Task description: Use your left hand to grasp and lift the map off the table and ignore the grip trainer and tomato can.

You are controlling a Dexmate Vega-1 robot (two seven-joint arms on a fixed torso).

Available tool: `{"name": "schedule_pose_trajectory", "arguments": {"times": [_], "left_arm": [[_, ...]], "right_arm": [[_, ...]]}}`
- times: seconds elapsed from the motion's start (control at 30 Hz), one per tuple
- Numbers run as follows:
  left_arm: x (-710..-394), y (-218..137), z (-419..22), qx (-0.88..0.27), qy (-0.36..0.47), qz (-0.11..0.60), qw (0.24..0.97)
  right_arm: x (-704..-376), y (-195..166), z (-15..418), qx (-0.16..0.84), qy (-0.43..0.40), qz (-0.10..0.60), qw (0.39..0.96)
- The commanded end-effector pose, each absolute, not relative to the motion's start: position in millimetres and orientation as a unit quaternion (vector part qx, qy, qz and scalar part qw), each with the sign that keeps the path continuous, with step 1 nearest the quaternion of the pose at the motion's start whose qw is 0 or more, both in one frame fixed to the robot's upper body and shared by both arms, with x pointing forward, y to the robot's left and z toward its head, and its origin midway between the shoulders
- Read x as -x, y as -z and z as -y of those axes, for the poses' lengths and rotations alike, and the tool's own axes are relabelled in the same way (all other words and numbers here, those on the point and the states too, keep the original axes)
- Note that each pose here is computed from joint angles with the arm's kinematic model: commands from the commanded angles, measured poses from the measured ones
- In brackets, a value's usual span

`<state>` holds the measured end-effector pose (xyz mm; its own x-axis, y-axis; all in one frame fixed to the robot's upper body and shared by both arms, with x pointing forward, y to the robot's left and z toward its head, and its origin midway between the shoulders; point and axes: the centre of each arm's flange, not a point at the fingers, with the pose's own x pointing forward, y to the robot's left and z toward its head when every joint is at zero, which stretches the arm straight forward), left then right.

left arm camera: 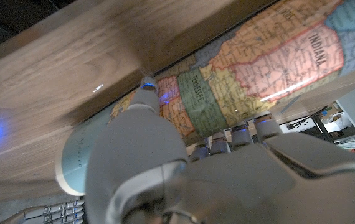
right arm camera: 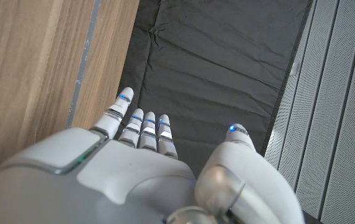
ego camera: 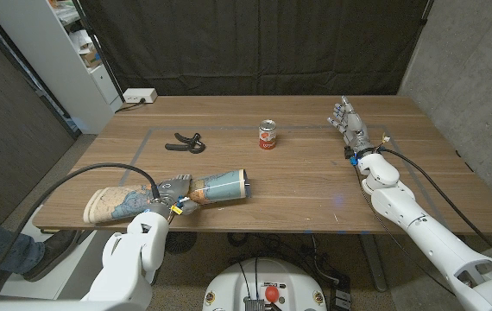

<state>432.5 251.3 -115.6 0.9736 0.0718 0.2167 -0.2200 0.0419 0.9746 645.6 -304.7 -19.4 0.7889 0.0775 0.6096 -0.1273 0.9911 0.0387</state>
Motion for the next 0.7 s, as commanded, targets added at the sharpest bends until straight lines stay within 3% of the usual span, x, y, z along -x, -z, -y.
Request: {"name": "schedule_pose_trajectory", "arguments": {"times": [0.03, 0.7], "left_arm": [[-434.0, 112.4, -251.8, -0.675, -0.1, 0.056, 0.729], [-428.6, 98.1, -252.9, -0.676, -0.102, 0.06, 0.728]], "right_arm": [[-646.4, 19.7, 307.7, -0.044, -0.052, 0.322, 0.944], [-642.1, 14.6, 308.2, -0.049, -0.051, 0.332, 0.941]]}}
